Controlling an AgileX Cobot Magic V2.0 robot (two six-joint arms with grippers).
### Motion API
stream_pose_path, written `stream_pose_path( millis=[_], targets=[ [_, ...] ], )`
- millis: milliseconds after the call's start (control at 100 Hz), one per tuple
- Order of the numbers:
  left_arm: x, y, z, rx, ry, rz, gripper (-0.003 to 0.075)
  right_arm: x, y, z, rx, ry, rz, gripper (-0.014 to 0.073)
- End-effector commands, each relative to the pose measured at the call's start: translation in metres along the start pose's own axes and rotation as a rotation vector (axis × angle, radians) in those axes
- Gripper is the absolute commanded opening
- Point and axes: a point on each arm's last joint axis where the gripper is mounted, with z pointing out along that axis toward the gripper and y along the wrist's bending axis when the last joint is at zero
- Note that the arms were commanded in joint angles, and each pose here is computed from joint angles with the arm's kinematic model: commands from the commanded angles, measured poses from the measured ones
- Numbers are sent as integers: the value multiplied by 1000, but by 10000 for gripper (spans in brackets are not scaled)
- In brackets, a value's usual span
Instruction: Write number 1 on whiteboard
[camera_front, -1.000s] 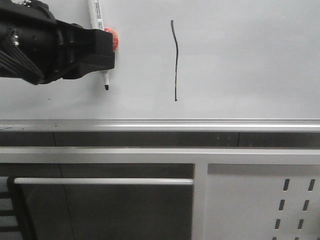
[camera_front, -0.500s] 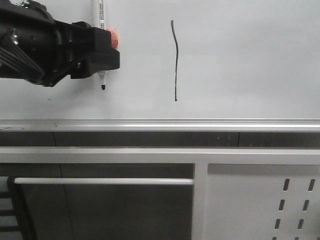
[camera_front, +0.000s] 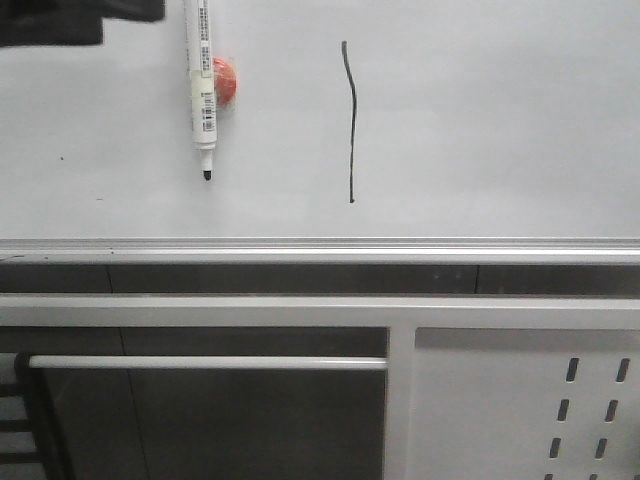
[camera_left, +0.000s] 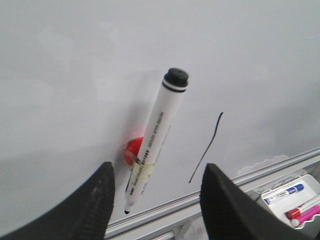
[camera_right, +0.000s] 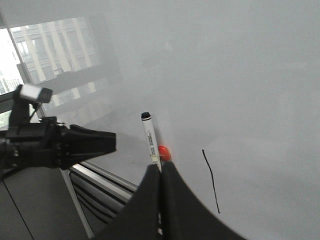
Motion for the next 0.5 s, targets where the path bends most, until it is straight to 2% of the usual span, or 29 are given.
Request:
stream_pose_path(
  millis=[0,80,120,210,290,370,450,490],
  targets=[
    [-30,-8,-36,49,-166,12,218,-9,5,-1,-50,-34,-33,-71],
    [-40,-11,-74,75,-263,88,43,-8,6,-1,-58,-24,-72,-71],
    [-43,-12,-96,82,-311,137,-22,-7,5,-1,-50,-7,-87,-71],
    [-40,-9,-139,59,-340,212,-18,-2,1,0,-8,35,-146,-71],
    [-27,-2,-170,21,-305,229,-18,-2,-1,-1,16,39,-190,-71],
    [-14,5,-199,-11,-302,238,-18,-3,-3,-3,29,31,-191,-71],
    [-3,10,-225,-28,-354,244,-18,-5,-8,-7,55,19,-181,-71],
    [-1,11,-226,-35,-339,239,-18,-5,-10,-9,68,13,-177,-71]
  ],
)
